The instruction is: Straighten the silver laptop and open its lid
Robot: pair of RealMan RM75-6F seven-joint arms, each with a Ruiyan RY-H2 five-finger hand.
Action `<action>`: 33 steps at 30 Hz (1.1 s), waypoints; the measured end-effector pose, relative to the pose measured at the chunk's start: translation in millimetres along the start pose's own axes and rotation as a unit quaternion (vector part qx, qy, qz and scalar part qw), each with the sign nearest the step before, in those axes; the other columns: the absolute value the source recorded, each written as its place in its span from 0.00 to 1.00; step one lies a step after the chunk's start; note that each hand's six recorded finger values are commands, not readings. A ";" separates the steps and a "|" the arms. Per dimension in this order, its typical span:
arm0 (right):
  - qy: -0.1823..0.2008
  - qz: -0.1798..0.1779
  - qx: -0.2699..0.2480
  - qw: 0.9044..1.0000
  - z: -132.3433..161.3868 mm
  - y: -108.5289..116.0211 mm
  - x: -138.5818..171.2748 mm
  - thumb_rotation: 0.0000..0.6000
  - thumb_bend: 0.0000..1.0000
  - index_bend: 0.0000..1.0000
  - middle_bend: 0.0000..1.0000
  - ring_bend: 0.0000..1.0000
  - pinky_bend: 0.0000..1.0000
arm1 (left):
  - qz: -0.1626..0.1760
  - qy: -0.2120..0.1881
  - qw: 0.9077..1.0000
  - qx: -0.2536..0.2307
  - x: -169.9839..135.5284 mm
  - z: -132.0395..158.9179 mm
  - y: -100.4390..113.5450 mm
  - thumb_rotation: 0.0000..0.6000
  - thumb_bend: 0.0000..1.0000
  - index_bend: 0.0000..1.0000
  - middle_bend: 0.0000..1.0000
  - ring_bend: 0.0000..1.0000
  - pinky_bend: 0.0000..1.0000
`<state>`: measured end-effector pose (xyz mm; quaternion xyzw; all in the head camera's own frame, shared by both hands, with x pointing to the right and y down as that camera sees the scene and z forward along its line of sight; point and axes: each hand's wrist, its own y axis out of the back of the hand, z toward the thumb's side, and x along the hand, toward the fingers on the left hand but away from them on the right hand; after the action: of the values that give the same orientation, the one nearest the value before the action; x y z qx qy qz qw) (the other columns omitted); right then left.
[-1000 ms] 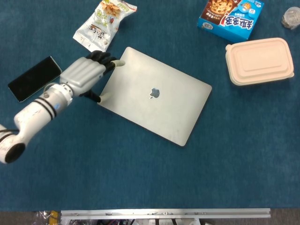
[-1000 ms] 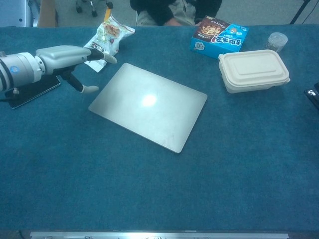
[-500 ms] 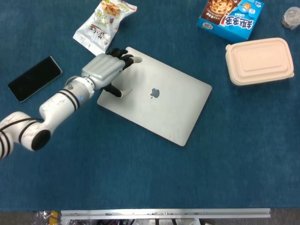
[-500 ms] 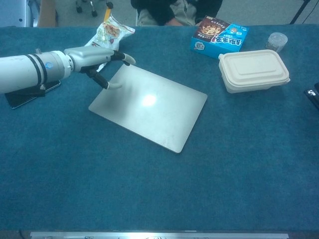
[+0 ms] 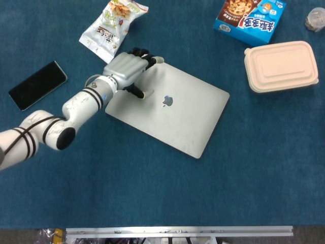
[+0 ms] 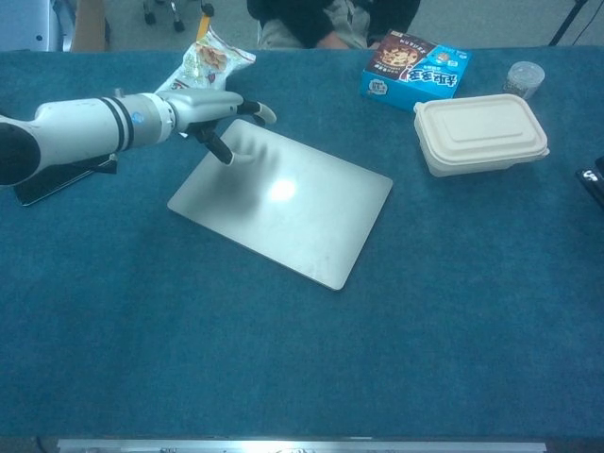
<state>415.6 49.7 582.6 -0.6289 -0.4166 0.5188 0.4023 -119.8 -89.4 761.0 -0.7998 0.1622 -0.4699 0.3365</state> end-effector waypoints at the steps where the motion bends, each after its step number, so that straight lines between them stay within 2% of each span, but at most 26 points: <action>1: 0.000 0.000 0.000 1.000 -0.1 0.3 -0.1 1.00 0.30 0.10 0.14 0.04 0.10 | -0.002 0.002 1.000 0.001 2.6 -0.2 -0.3 0.69 0.34 0.09 0.13 0.00 0.00; 16: -0.009 -0.007 0.002 1.000 -4.3 5.4 2.1 1.00 0.30 0.10 0.14 0.04 0.11 | -0.005 0.024 1.000 0.015 24.7 -3.6 0.8 0.69 0.34 0.09 0.12 0.00 0.00; 33: -0.013 -0.011 0.002 1.000 -5.5 8.0 2.8 1.00 0.30 0.10 0.14 0.04 0.10 | -0.008 0.041 0.998 0.036 34.2 -8.8 -0.3 0.67 0.34 0.09 0.12 0.00 0.00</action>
<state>422.2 49.4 575.0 -0.6164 -0.4277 0.5236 0.4036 -110.1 -112.3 786.1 -0.7686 0.1519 -0.5104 0.3544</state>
